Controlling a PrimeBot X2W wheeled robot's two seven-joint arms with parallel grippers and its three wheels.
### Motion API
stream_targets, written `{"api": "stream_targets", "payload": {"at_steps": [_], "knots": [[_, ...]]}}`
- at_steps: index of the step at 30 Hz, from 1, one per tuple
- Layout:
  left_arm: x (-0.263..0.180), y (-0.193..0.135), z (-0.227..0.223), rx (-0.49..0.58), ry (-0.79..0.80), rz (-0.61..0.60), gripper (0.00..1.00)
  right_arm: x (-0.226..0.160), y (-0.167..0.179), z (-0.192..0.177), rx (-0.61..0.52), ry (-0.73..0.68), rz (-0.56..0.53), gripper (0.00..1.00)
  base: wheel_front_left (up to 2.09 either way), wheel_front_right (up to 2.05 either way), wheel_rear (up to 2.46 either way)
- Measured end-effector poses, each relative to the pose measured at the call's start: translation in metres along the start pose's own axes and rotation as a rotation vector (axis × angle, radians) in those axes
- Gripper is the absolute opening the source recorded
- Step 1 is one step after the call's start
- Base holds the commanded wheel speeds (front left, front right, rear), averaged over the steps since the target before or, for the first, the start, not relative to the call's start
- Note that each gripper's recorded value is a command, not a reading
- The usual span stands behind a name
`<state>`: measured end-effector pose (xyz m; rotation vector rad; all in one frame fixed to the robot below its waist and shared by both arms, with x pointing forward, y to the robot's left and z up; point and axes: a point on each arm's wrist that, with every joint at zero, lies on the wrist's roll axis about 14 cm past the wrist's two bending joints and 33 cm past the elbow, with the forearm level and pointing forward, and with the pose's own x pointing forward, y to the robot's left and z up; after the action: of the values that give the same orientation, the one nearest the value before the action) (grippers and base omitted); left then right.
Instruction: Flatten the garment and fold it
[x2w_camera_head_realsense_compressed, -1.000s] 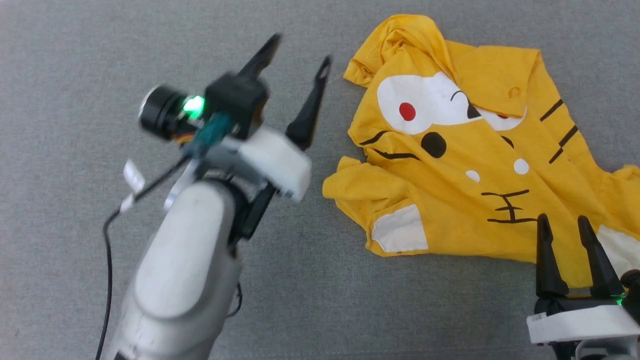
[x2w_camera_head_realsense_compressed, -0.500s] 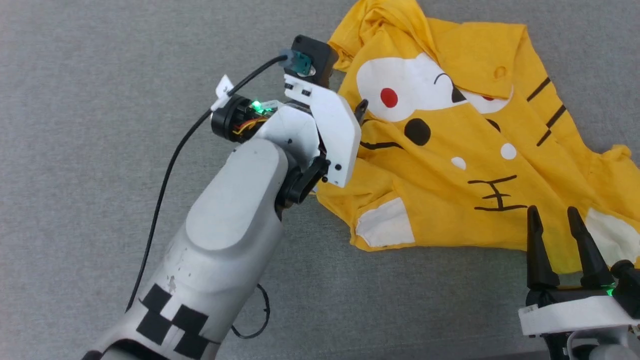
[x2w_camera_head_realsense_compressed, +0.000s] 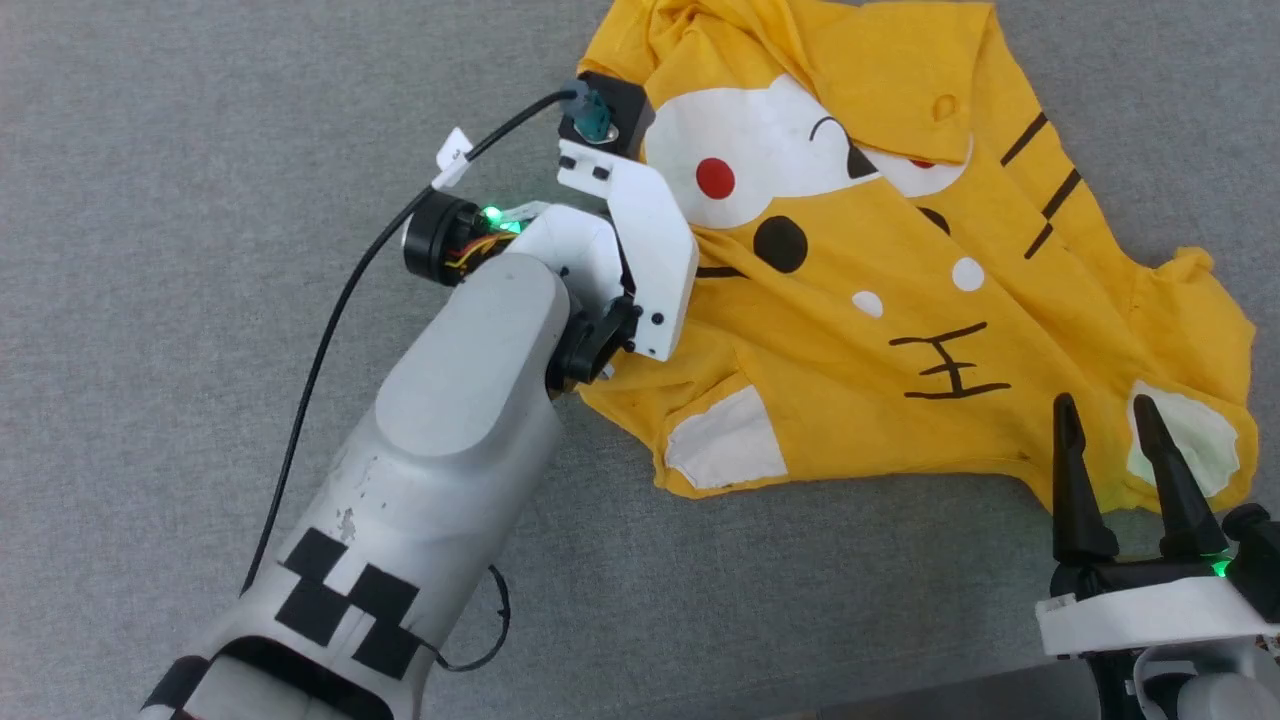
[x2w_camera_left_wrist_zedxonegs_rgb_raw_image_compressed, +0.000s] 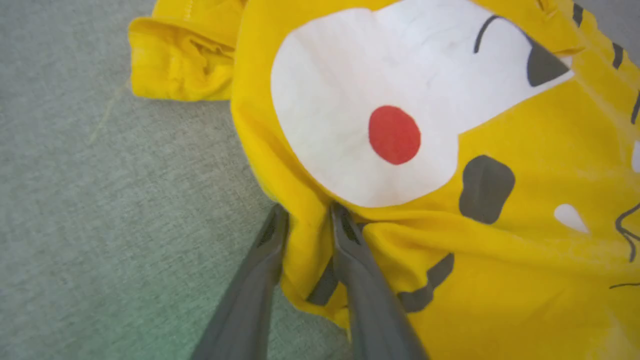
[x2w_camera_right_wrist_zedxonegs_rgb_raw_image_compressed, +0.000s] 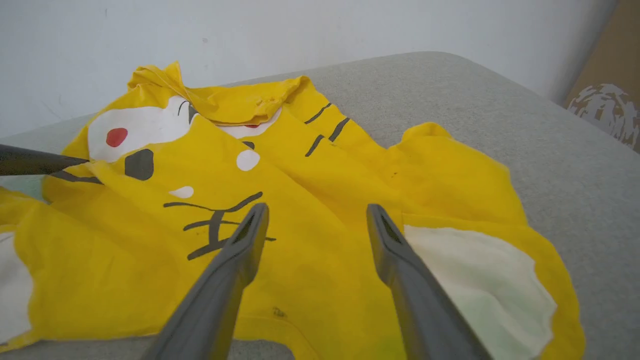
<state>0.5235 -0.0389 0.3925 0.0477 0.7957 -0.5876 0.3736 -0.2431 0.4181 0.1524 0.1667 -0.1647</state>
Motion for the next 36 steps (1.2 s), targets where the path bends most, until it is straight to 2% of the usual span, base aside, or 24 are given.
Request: {"api": "stream_targets", "payload": {"at_steps": [5,8,13,22,26,27,28,29,30,36], "knots": [[-0.004,0.0,0.005,0.004,-0.025,-0.01,0.0,0.001,0.0,0.004,0.001,-0.012,0.002,1.0,0.0,0.0,0.0],[-0.012,0.013,0.016,-0.004,-0.058,0.017,0.0,0.001,0.002,0.01,0.003,-0.031,0.009,1.0,0.0,0.0,0.0],[-0.03,0.05,0.05,-0.008,-0.147,0.082,0.0,0.002,0.001,0.017,-0.002,-0.053,0.006,1.0,0.0,0.0,0.0],[-0.043,0.135,0.075,-0.015,-0.257,0.262,0.0,0.003,-0.012,0.005,-0.009,-0.017,-0.035,1.0,0.0,0.0,0.0],[-0.037,0.152,0.082,-0.015,-0.334,0.311,0.0,0.006,-0.017,0.001,-0.014,-0.003,-0.053,1.0,0.0,0.0,0.0],[-0.033,0.152,0.08,-0.023,-0.339,0.307,0.04,0.007,-0.018,0.0,-0.016,0.0,-0.056,1.0,0.0,0.0,0.0],[-0.029,0.152,0.078,-0.035,-0.341,0.304,0.38,0.007,-0.02,-0.002,-0.018,0.004,-0.06,1.0,0.0,0.0,0.0],[-0.024,0.151,0.076,-0.048,-0.35,0.303,0.97,0.007,-0.021,-0.003,-0.021,0.009,-0.064,1.0,0.0,0.0,0.0],[-0.02,0.149,0.072,-0.061,-0.351,0.299,1.0,0.007,-0.022,-0.005,-0.023,0.014,-0.069,1.0,0.0,0.0,0.0],[-0.015,0.138,0.069,-0.118,-0.38,0.253,1.0,0.009,-0.022,-0.006,-0.024,0.016,-0.068,1.0,0.0,0.0,0.0]]}}
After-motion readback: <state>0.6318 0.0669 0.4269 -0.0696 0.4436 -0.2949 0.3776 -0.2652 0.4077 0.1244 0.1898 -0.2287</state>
